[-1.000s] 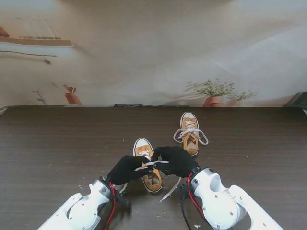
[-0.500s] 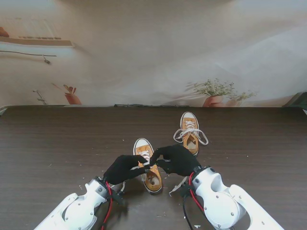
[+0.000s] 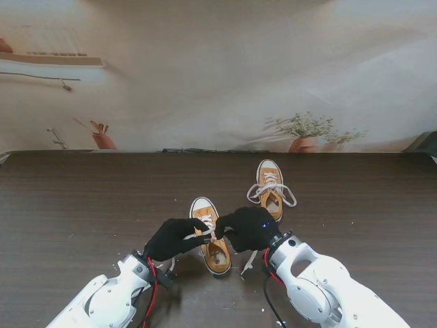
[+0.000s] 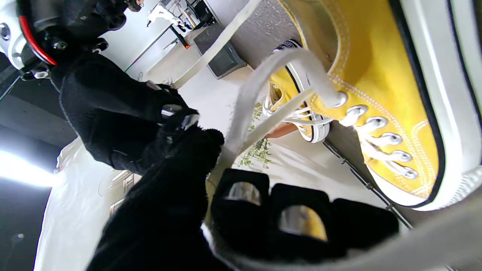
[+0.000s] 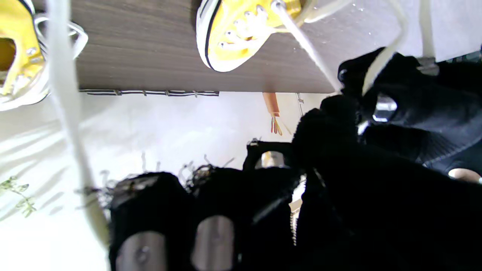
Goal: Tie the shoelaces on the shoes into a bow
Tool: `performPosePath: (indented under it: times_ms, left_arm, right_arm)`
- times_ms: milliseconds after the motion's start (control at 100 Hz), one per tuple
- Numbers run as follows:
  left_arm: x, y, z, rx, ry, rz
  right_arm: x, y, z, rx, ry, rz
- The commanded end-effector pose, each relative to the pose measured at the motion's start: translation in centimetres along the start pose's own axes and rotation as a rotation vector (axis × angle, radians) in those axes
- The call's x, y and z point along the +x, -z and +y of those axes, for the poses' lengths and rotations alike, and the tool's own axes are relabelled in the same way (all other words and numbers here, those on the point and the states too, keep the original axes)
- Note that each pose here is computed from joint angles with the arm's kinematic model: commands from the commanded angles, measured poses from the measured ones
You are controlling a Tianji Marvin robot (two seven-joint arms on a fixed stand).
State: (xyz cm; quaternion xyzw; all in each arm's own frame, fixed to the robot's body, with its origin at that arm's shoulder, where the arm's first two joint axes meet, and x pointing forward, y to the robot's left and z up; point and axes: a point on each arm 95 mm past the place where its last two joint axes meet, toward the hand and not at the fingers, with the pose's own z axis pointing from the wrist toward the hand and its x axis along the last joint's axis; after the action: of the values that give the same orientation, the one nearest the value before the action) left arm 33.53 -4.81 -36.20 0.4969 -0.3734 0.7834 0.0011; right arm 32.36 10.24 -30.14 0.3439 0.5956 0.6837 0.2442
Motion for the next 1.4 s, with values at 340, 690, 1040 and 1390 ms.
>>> performPosePath:
  times_ms: [340, 690, 1040, 1390]
  left_arm:
    - [0.4, 0.0, 0.2, -0.03, 0.011, 0.002]
    - [0.5, -0.1, 0.2, -0.063, 0.002, -0.005]
    - [0.3, 0.3, 0.4, -0.083, -0.015, -0.02]
    - [0.3, 1.7, -0.6, -0.011, -0.094, -0.041]
  right_arm:
    - [-0.8, -0.2, -2.6, 0.065, 0.097, -0.098]
    - [-1.5, -0.1, -5.1, 0.029, -0.111, -0.192]
    - [-1.7, 0.2, -5.1, -0.033, -0.156, -0.187]
    - [-1.3, 0.9, -4.4, -0.05, -0.181, -0.148]
